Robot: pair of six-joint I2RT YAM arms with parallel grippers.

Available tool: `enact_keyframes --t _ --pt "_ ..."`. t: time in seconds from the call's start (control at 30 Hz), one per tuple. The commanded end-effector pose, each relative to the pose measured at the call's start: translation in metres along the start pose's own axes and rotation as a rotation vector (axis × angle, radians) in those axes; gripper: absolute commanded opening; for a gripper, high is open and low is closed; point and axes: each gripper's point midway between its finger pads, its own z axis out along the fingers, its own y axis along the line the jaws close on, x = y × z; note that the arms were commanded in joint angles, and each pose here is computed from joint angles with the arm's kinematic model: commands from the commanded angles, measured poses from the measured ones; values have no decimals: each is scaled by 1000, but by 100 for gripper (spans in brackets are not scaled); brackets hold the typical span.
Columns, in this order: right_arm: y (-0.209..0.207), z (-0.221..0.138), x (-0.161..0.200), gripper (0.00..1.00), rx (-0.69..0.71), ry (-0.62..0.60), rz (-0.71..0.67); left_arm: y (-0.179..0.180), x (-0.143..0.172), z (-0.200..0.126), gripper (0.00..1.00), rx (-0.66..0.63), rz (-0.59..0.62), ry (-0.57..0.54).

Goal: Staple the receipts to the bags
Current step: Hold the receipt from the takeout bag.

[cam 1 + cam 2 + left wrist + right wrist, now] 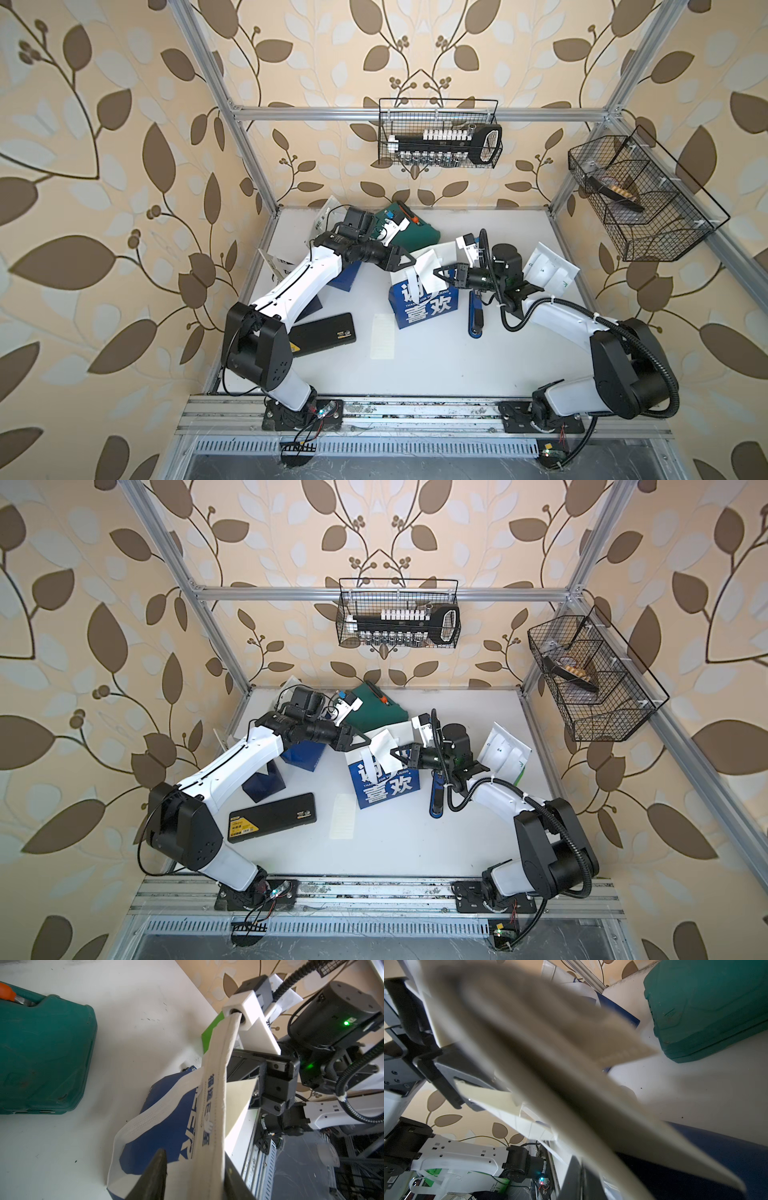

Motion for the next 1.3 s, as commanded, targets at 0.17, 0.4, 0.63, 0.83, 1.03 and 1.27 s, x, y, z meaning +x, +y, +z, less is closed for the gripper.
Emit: enact_keyframes --t 0.17,0.4,0.63,0.83,1.03,1.27 --pt "2 0 -5 0 -19 -20 6 -15 -34 -21 43 -37 75 -170" --pt "0 0 -3 0 -16 -14 20 -19 -34 -19 43 -3 62 -161" --pt "2 7 -3 0 -53 20 59 -22 -28 -17 43 23 41 -153" --pt "9 9 -6 0 -69 39 88 -23 -25 -16 43 40 30 -152" --pt "13 9 -11 0 -77 24 108 -20 -18 -13 42 42 15 -145" --pt "7 12 -8 0 -62 30 123 -21 -21 -12 37 51 9 -156"
